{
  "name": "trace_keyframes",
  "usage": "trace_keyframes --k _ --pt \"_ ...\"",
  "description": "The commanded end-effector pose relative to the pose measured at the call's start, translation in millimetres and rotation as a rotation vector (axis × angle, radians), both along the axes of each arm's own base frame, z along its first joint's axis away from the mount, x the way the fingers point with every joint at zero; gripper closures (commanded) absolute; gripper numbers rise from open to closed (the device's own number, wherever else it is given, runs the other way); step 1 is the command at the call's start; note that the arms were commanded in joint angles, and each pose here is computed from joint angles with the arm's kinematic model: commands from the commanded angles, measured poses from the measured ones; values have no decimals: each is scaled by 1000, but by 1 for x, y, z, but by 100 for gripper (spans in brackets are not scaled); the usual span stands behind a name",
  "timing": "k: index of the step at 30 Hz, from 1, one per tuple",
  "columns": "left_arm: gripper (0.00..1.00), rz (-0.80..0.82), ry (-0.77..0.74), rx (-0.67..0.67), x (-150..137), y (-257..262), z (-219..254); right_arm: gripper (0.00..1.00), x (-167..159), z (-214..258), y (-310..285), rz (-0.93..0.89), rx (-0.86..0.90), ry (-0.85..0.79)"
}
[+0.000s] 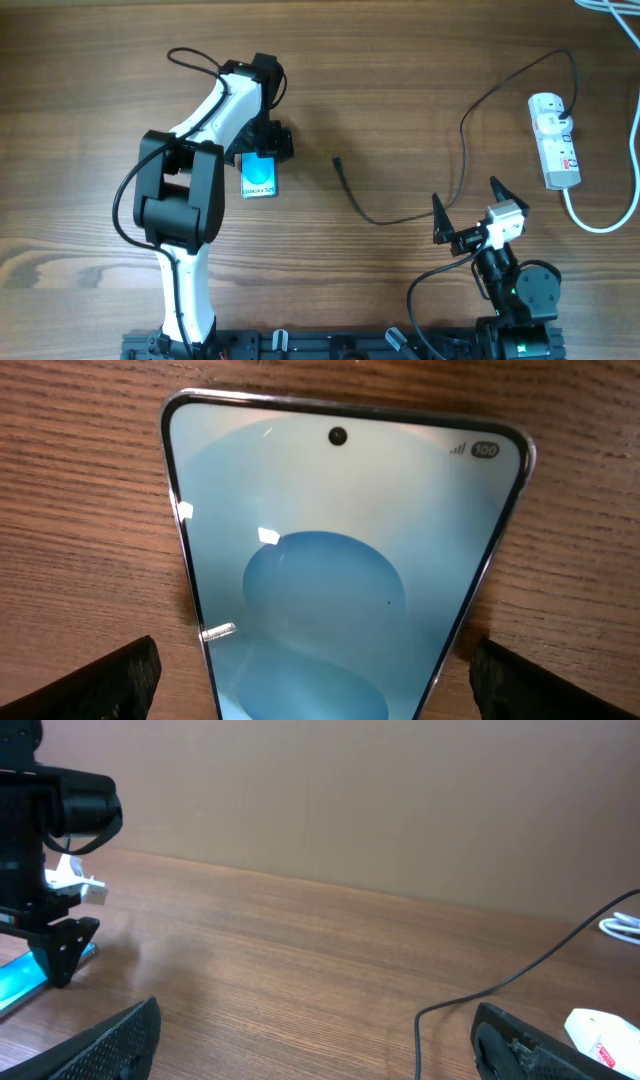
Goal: Plug charger to phone and switch on socket
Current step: 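Lift the phone with the left gripper and tilt it upright, then move the right gripper toward the phone held by the left gripper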
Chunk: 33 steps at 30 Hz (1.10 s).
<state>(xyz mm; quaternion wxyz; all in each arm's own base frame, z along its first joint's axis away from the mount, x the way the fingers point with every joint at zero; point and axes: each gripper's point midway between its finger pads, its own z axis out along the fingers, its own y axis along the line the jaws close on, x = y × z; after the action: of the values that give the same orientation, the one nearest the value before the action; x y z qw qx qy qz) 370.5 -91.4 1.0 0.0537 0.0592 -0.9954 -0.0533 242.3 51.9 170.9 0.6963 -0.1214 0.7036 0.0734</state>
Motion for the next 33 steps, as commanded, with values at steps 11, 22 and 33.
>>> trace_keyframes --k 11,22,33 --pt "0 0 43 -14 -15 1 -26 0 0 1 0 4 -6 -8" --pt "6 -3 62 -10 -26 4 -39 0 -28 70 43 293 145 -189" --pt "0 2 42 -31 -21 -1 -40 0 12 188 58 341 196 258"
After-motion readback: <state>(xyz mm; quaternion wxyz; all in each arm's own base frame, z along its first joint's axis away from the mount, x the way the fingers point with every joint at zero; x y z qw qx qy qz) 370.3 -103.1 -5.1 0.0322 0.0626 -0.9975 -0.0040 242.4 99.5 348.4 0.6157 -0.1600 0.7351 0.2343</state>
